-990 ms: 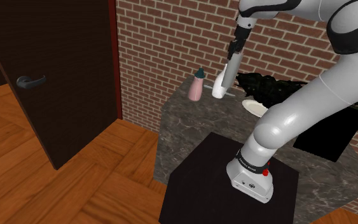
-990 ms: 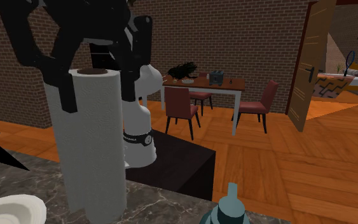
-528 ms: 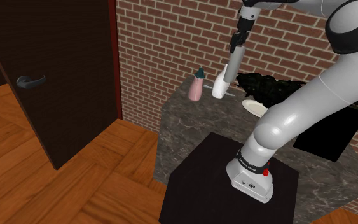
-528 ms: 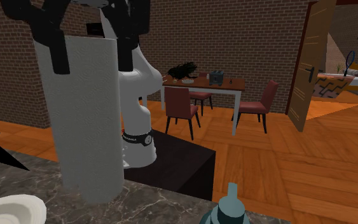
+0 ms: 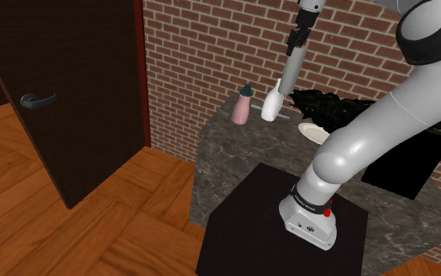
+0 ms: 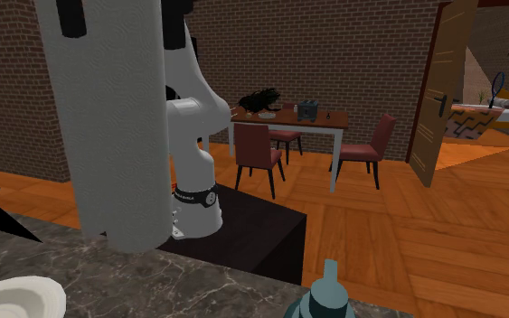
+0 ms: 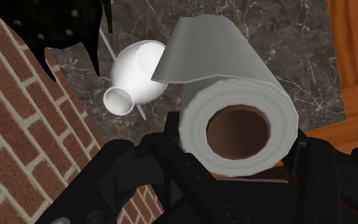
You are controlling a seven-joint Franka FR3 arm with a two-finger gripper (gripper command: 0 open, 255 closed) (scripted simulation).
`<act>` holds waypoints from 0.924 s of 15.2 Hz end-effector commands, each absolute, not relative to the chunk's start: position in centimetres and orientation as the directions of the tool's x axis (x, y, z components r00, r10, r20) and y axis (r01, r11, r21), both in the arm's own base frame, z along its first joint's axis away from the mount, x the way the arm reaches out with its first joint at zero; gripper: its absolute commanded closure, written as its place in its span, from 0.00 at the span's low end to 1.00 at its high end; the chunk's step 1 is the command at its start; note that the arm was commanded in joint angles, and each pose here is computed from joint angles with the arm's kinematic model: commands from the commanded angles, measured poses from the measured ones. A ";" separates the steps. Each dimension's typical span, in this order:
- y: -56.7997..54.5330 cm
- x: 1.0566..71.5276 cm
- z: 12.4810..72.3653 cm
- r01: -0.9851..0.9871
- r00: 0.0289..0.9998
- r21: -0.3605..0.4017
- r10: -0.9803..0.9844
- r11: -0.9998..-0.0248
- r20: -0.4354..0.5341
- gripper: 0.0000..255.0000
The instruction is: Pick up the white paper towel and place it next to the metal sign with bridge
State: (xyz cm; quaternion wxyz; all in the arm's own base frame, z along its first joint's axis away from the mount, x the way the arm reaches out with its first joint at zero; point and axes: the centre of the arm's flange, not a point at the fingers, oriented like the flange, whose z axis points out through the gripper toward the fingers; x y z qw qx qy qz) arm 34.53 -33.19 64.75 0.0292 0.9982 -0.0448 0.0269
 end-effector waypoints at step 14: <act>-33.2 34.5 72.7 -0.091 0.995 0.056 -0.088 -0.994 0.056 1.00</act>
